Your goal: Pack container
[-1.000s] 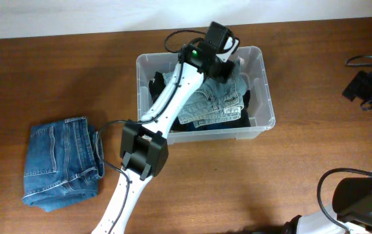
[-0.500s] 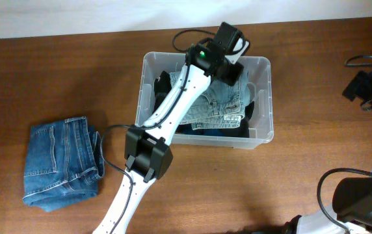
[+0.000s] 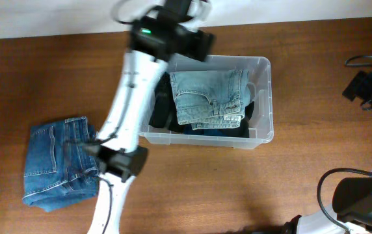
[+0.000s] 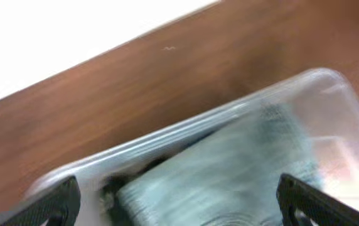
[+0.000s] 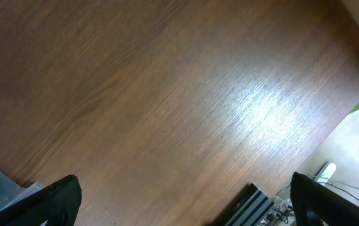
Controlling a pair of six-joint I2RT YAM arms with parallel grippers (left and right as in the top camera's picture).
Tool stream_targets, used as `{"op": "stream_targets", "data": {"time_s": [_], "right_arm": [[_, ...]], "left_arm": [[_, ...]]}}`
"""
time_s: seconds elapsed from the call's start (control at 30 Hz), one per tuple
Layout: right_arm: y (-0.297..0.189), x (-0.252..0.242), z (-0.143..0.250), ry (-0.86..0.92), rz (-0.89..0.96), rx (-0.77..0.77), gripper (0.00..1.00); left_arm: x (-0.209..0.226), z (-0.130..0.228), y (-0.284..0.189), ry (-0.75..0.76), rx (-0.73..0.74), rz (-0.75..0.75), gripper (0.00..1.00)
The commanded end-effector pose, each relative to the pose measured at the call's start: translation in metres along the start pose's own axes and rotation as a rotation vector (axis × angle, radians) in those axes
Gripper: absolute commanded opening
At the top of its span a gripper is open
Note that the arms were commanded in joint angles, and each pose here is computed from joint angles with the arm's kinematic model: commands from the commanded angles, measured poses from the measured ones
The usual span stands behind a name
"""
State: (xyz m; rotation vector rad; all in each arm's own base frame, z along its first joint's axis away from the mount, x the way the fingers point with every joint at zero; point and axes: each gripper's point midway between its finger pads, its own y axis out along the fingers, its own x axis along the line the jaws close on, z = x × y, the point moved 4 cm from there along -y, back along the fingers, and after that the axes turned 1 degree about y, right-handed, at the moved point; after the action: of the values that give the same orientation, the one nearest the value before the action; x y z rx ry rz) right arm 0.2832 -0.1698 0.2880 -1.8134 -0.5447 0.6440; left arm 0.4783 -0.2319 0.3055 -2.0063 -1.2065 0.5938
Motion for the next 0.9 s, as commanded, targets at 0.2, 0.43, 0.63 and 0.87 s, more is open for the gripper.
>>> {"op": "stream_targets", "data": {"time_s": [0.2, 0.43, 0.63, 0.87], "right_arm": [[0.002, -0.001, -0.001, -0.003, 0.014, 0.001, 0.98], [0.002, -0.001, -0.001, -0.003, 0.014, 0.001, 0.99], [0.002, -0.001, -0.001, -0.003, 0.014, 0.001, 0.98], [0.002, -0.001, -0.001, -0.003, 0.014, 0.001, 0.98]], "left_arm": [[0.082, 0.040, -0.057, -0.179, 0.130, -0.045, 0.95], [0.074, 0.055, -0.046, -0.182, 0.217, 0.013, 0.96], [0.079, 0.097, -0.006, -0.204, 0.439, -0.017, 0.96], [0.082, 0.128, 0.023, -0.219, 0.565, -0.023, 0.77]]}}
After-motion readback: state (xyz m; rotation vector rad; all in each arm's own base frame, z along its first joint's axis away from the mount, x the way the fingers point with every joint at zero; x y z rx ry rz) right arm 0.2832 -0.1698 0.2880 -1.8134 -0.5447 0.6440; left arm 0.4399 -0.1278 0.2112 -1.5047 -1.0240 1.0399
